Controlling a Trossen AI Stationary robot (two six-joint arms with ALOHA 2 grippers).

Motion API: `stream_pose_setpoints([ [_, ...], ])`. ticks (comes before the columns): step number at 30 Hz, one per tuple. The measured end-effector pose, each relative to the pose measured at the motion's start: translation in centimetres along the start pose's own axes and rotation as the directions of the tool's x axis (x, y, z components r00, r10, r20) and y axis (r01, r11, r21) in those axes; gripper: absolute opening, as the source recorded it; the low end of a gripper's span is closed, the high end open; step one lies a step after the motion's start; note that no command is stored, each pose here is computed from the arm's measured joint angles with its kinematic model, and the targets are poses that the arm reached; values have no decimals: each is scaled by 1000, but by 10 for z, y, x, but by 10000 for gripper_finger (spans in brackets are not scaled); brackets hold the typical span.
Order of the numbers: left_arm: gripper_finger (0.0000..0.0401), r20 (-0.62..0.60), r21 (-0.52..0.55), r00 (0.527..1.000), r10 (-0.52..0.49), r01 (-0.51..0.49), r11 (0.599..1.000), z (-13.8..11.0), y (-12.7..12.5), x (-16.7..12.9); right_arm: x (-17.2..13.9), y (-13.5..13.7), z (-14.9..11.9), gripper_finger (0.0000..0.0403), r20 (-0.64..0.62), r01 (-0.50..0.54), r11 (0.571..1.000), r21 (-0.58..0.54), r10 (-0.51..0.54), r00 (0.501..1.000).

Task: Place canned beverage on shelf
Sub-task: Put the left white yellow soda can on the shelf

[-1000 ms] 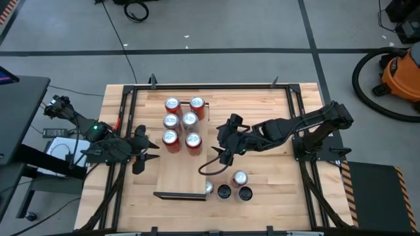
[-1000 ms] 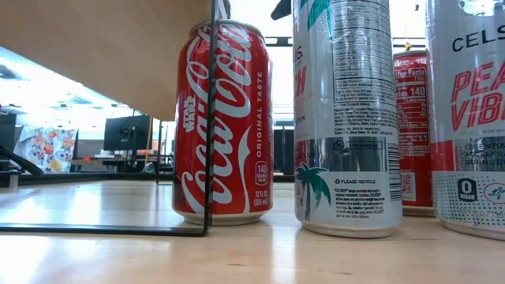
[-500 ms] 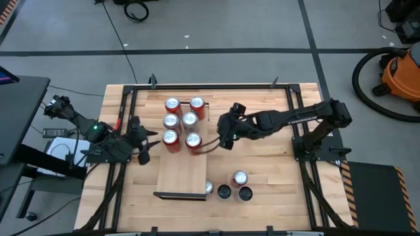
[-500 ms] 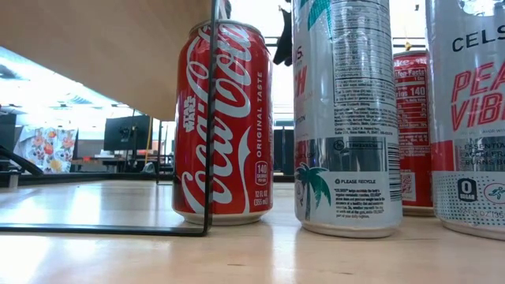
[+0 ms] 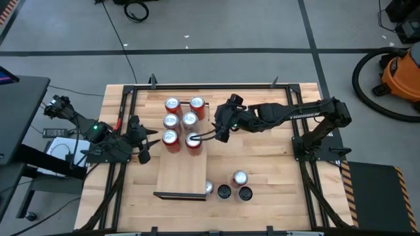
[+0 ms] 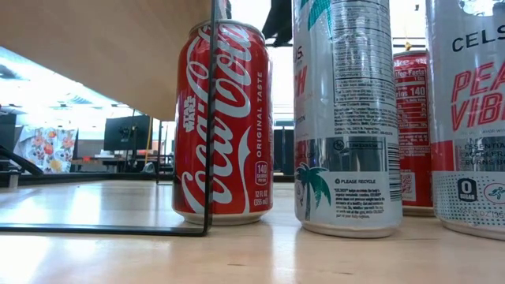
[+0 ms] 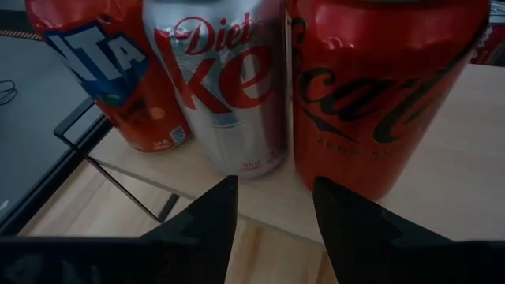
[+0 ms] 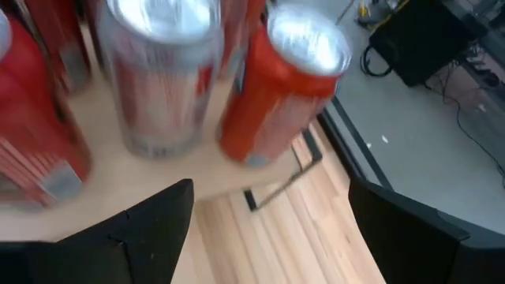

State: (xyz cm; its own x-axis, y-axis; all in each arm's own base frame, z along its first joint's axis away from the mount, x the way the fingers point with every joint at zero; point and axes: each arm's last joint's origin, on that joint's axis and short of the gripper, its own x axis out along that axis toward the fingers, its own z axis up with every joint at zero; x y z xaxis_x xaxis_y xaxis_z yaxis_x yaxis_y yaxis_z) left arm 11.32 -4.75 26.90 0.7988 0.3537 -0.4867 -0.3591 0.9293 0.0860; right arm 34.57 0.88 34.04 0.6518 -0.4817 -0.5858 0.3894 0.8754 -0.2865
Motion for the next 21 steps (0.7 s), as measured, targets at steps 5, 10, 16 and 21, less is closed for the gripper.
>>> stream_pose_setpoints([
  [5, 178, -13, -4, 1000, -23, 23, 1000, 0, -1, 0, -9, -2, 11, 348, 38, -13, 1000, 15, 12, 999],
  [10, 178, -31, -26, 998, -51, 51, 998, -1, -1, 0, -21, -2, 23, 348, 80, -29, 1000, 1, 29, 996],
  [16, 178, -32, -30, 998, -54, 53, 998, -1, -2, 0, -41, -6, 43, 348, 153, -99, 994, 48, 91, 984],
  [21, 178, -42, -32, 997, -71, 69, 997, -1, -2, 0, -47, 0, 43, 348, 154, -124, 991, 44, 115, 981],
])
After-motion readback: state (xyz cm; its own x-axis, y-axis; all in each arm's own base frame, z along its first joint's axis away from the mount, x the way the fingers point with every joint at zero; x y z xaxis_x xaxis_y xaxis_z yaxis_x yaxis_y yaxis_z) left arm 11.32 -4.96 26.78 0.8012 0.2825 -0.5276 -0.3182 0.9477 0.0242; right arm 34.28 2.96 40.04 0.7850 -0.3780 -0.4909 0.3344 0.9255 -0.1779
